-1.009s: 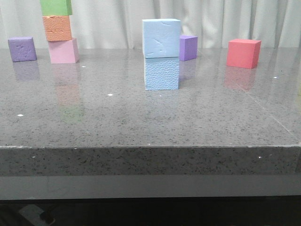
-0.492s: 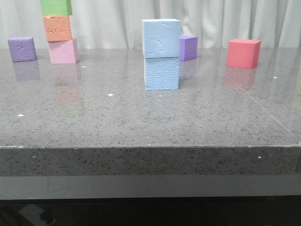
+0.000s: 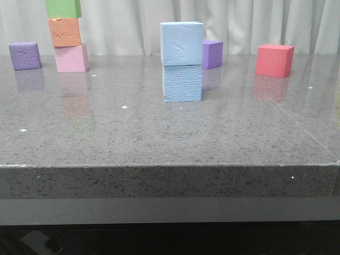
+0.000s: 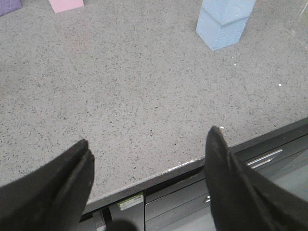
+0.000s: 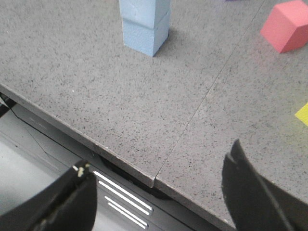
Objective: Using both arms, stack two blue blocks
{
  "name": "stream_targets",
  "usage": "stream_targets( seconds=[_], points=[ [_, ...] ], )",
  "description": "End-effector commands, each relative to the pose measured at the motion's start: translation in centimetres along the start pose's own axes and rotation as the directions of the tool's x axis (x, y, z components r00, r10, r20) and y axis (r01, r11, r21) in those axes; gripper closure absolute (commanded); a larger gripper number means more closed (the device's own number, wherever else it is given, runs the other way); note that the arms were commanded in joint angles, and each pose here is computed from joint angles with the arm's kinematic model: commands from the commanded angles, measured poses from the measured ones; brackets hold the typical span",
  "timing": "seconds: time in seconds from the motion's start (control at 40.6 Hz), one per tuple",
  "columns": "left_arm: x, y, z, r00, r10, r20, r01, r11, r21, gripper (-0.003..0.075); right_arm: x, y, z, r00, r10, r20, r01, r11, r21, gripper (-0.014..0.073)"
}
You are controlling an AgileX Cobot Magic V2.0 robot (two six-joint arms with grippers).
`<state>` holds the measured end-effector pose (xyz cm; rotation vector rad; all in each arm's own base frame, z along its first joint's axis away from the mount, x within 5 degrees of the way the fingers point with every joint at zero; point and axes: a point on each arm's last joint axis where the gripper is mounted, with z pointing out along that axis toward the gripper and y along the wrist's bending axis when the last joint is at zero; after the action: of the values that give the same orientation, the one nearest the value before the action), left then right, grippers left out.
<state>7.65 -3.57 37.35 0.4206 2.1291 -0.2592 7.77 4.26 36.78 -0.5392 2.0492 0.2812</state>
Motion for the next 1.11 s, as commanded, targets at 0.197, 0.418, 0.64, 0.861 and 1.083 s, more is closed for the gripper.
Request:
stream_targets(
  seconds=[0.197,0.418,0.64,0.861,1.083],
  points=[
    [-1.02,-0.29,0.17,0.993,0.014,0.117,-0.017,0.999,0.027,0.0484,-1.01,0.0,-1.62,0.992,0.02,0.123,-0.018,1.0,-0.014,0.0391],
    [-1.19,-0.47,0.54,0.986,0.012,0.164,-0.019,0.999,0.042,0.0673,-1.01,0.13,-1.62,0.992,0.032,0.122,-0.029,0.999,-0.029,0.0685],
    [-1.18,-0.47,0.55,0.986,0.012,0.164,-0.019,0.999,0.042,0.0741,-0.96,0.16,-1.62,0.993,0.035,0.117,-0.032,0.999,-0.033,0.0714],
    [-1.18,-0.47,0.55,0.986,0.012,0.164,-0.019,0.999,0.042,0.0741,-0.96,0.16,-1.62,0.993,0.036,0.117,-0.032,0.999,-0.033,0.0714],
    [-0.98,-0.49,0.4,0.984,0.011,0.179,-0.02,0.999,0.05,0.0741,-0.96,0.16,-1.62,0.993,0.036,0.117,-0.032,0.999,-0.033,0.0714]
  ],
)
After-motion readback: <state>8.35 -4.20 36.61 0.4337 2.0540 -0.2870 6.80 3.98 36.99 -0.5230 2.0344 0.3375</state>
